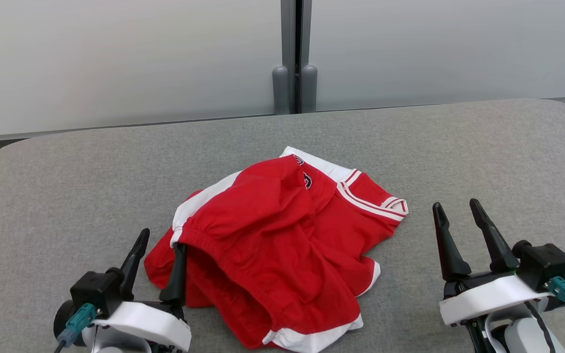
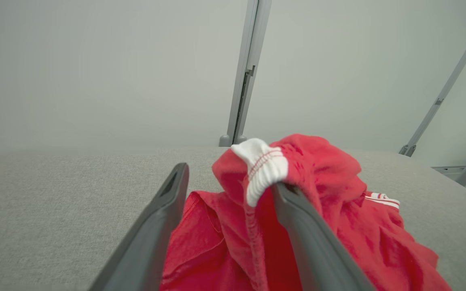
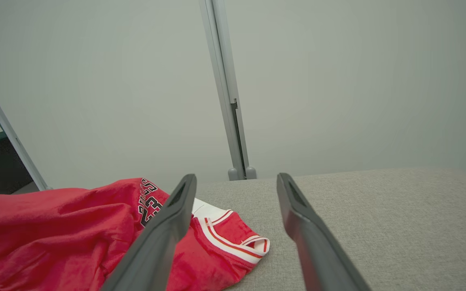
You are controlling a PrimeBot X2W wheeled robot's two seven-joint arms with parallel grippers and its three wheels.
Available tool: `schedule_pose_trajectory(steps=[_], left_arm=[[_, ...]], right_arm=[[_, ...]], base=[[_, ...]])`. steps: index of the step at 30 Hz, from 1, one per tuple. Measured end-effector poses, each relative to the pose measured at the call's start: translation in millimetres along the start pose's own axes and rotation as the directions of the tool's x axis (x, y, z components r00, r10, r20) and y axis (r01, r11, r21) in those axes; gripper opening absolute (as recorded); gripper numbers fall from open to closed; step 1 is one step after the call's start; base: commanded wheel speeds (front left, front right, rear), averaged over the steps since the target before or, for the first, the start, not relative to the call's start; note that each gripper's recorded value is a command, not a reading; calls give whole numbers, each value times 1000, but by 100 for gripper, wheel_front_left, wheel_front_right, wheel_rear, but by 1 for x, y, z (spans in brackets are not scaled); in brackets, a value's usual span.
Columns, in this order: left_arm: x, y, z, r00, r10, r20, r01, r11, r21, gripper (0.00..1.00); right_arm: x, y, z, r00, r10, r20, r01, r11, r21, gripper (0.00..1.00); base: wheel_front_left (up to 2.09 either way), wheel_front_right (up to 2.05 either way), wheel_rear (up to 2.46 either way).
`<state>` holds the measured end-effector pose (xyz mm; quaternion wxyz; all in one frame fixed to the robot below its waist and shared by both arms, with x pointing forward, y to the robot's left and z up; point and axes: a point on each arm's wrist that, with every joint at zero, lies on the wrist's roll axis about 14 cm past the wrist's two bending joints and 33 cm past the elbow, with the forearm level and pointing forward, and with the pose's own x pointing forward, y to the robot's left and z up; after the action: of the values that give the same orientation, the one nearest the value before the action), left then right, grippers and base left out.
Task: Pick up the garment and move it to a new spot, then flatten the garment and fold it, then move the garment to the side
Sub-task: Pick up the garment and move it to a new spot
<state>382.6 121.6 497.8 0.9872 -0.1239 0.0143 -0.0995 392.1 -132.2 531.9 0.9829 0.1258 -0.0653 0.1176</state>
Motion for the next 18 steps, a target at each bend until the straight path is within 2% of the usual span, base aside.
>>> schedule_pose_trajectory(steps=[6, 10, 18], left_arm=[[-3, -1, 4, 1000, 12, 20, -12, 1000, -20, 100], [-12, -9, -33, 987, -37, -155, 38, 999, 5, 100], [-22, -9, -57, 968, -32, -247, 32, 999, -4, 100]], right_arm=[[0, 3, 0, 1000, 9, -1, -9, 1000, -2, 100], [-2, 3, -1, 1000, 8, -4, -8, 1000, -3, 100], [-7, -6, -1, 1000, -17, -10, 17, 1000, -8, 100]], base=[[0, 0, 0], [0, 0, 0], [0, 0, 0]])
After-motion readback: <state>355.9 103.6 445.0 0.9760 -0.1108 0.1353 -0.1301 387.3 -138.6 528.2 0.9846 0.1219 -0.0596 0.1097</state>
